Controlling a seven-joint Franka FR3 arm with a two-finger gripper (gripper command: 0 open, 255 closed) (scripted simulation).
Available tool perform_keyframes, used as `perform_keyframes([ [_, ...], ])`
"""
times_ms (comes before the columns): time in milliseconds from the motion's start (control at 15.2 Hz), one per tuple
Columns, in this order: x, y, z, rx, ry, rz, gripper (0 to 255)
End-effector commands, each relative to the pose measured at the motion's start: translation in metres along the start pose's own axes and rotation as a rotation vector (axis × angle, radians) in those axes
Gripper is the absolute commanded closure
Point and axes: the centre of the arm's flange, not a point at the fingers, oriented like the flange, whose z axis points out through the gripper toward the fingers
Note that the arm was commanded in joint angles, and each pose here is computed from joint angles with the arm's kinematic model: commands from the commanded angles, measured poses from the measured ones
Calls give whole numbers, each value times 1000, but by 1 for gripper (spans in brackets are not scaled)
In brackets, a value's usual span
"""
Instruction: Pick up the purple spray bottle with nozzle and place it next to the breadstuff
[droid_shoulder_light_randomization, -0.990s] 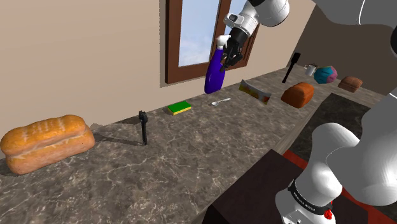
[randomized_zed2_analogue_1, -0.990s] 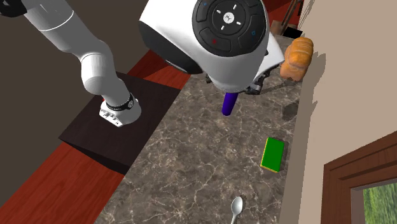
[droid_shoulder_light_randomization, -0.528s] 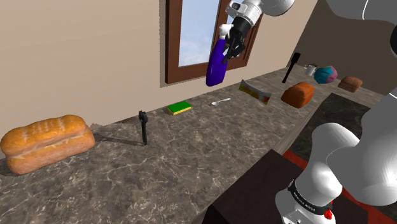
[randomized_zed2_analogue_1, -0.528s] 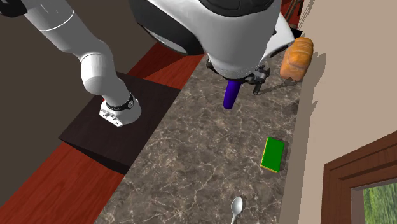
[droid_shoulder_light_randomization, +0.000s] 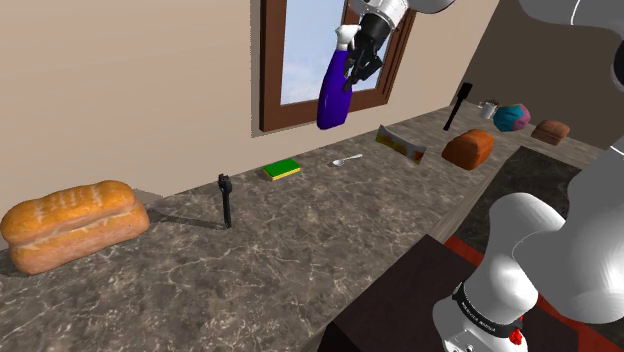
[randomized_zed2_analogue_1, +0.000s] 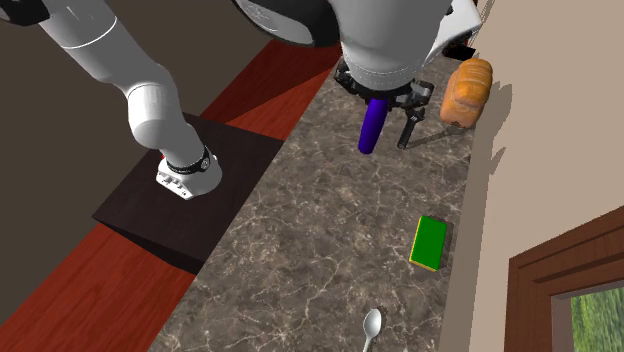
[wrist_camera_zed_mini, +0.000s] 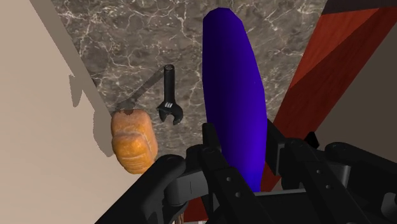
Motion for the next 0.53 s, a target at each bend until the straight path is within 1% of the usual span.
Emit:
perform_keyframes([
  [0,17,3,15,-1,0,1,255],
  [462,86,13,77,-1,0,1,255],
])
